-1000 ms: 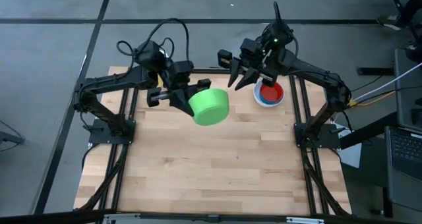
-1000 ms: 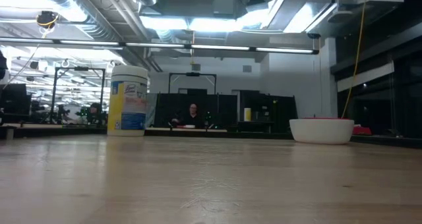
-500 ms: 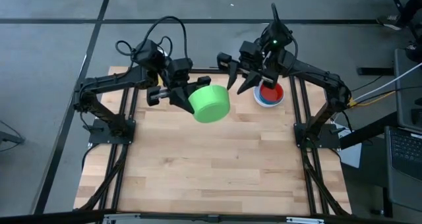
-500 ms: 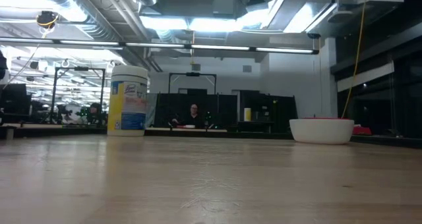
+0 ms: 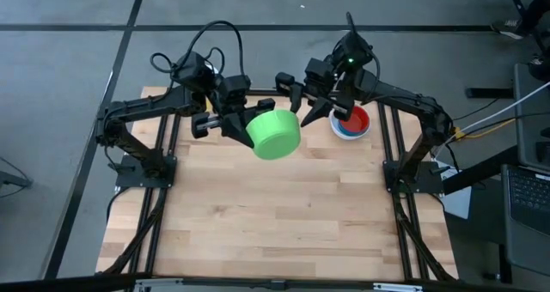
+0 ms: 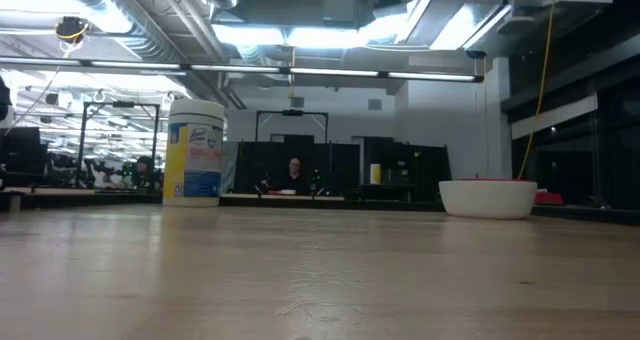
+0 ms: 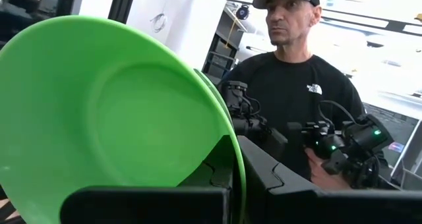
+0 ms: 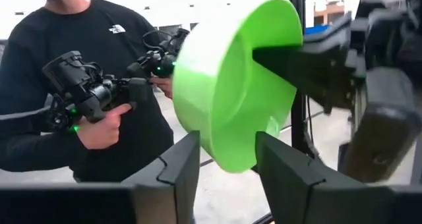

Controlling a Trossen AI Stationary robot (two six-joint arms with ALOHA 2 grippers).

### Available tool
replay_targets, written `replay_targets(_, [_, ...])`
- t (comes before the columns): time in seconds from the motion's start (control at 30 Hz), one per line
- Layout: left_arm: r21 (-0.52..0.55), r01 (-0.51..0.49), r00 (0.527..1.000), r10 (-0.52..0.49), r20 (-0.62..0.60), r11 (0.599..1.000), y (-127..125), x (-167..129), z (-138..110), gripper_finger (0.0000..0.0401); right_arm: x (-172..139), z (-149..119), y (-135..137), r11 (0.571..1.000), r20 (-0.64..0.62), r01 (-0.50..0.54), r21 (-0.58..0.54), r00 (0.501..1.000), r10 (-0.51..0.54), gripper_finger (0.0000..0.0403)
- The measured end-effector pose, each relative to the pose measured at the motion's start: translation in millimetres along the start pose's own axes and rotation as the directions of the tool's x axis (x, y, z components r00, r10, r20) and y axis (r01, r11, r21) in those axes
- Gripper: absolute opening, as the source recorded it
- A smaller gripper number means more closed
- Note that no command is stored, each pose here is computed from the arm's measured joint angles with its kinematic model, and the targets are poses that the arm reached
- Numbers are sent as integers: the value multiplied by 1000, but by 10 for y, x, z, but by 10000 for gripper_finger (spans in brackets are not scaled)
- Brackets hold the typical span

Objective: Nest bowls inside each other
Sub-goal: Stack the green bowl on the red bowl

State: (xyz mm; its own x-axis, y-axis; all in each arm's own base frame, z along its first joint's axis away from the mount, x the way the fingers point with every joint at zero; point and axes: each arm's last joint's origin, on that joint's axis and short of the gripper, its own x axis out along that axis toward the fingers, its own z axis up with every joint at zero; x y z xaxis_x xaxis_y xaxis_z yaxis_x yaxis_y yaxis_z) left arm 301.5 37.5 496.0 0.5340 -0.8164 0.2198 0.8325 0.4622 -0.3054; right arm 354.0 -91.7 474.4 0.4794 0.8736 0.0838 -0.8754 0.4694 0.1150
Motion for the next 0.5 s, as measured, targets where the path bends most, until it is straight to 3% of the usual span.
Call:
replay_targets(0.27, [5,-13,1000,13,-3,1000,22,-61,19,2,28,34,30,1000,13,-9,1,1000,9,101])
replay_targets(0.5, [15,-10,1000,10,-6,1000,21,-70,24,2,210,192,176,997,15,-65,-43,998,66,104])
